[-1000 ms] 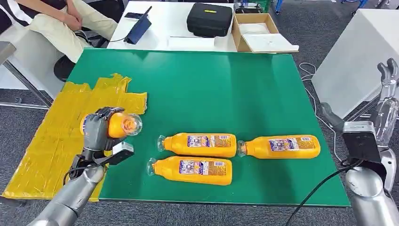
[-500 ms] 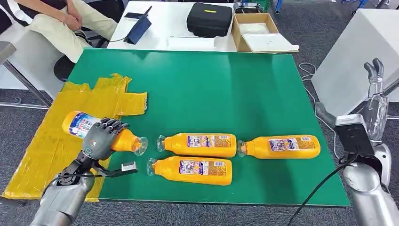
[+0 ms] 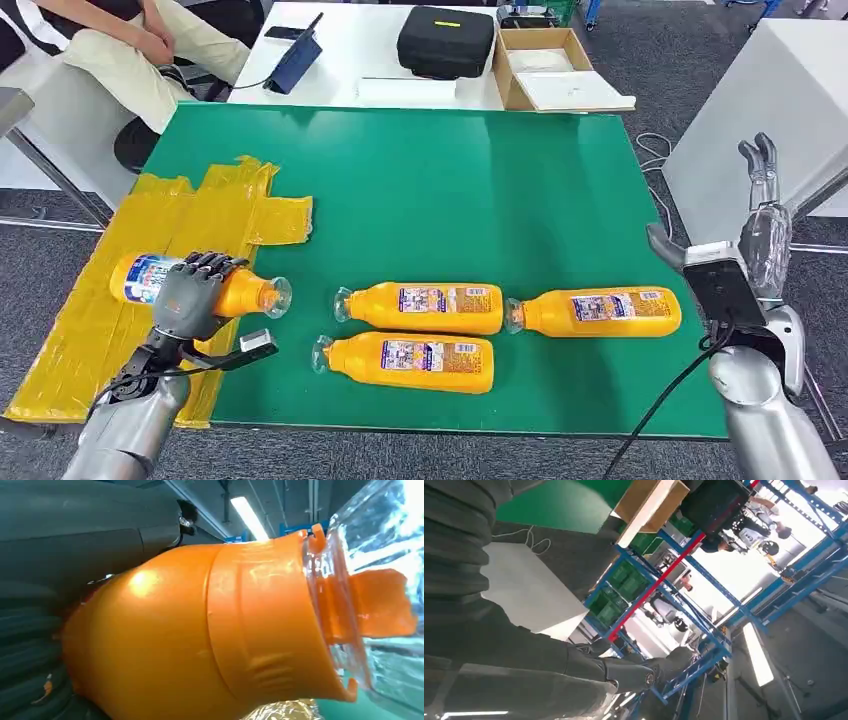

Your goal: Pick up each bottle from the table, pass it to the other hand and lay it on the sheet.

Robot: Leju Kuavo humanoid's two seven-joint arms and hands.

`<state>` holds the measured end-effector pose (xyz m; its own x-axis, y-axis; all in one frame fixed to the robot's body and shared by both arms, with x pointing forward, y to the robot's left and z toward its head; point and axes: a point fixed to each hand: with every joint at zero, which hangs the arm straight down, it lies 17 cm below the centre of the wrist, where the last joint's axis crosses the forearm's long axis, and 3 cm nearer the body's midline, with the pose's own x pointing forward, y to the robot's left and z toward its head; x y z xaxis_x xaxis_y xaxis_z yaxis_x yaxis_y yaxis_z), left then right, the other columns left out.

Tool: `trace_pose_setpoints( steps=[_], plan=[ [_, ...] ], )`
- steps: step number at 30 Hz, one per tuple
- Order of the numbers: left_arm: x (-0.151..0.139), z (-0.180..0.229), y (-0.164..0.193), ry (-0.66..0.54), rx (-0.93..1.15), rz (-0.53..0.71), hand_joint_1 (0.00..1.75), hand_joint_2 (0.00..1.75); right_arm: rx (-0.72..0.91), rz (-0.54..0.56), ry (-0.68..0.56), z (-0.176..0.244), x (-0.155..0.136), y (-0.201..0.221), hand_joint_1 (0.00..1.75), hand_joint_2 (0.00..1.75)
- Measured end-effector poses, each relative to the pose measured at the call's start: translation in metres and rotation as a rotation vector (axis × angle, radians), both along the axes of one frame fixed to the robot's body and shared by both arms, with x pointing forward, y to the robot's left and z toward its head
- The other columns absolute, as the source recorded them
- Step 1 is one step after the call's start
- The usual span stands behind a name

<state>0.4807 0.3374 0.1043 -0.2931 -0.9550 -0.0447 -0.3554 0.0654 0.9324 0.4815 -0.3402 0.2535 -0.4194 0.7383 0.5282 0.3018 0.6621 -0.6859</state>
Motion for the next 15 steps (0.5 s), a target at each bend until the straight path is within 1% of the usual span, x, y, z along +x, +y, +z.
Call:
trace_pose_setpoints(
  steps=[15],
  plan=[
    [0.0008,-0.0042,0.0062,0.012,-0.015,0.02,1.75,1.75,0.004,0.001,0.005,-0.0024,-0.0001,0.0012,0.0,1.75]
  ],
)
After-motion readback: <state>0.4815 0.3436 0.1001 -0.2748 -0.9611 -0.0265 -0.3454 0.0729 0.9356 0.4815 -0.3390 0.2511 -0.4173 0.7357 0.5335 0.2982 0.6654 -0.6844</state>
